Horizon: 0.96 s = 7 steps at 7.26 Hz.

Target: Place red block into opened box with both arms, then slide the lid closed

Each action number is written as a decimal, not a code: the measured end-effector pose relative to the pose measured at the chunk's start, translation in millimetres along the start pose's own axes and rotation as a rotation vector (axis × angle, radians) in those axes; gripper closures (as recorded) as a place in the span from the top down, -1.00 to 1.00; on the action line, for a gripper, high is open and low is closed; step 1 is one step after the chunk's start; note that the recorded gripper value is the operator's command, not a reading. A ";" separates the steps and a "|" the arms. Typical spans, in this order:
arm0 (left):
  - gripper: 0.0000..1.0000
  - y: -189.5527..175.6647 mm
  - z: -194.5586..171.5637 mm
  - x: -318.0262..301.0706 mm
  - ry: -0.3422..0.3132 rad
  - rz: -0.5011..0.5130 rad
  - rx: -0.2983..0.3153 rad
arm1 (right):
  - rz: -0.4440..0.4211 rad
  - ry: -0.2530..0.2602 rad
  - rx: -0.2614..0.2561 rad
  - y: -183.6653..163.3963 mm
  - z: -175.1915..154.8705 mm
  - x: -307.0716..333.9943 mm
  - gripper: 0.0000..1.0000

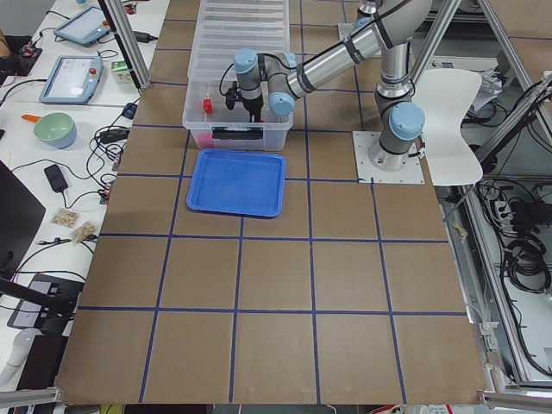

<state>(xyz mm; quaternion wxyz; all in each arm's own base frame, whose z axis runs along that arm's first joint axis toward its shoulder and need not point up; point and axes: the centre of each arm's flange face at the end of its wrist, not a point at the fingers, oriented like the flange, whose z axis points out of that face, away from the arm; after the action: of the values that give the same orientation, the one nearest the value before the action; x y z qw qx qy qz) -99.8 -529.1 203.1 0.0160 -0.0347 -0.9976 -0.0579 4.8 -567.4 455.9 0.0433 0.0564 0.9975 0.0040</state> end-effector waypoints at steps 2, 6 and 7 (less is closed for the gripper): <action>0.72 -0.2 7.7 -0.9 0.003 -0.003 -0.013 | -0.005 0.012 0.034 -15.0 -10.1 -1.9 1.00; 1.00 -0.2 -9.7 -0.8 -0.005 -0.007 0.020 | -0.007 0.060 0.015 -16.4 -16.9 -0.4 1.00; 1.00 2.5 -21.0 0.4 -0.008 -0.007 0.035 | -0.007 0.065 0.011 -17.3 -14.9 0.7 1.00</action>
<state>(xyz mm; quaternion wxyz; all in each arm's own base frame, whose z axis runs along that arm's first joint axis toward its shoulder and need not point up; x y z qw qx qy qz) -99.4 -529.0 224.3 0.0126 -0.0311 -0.9986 -0.0405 0.9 -584.5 470.5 0.0106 0.0532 0.9985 0.0002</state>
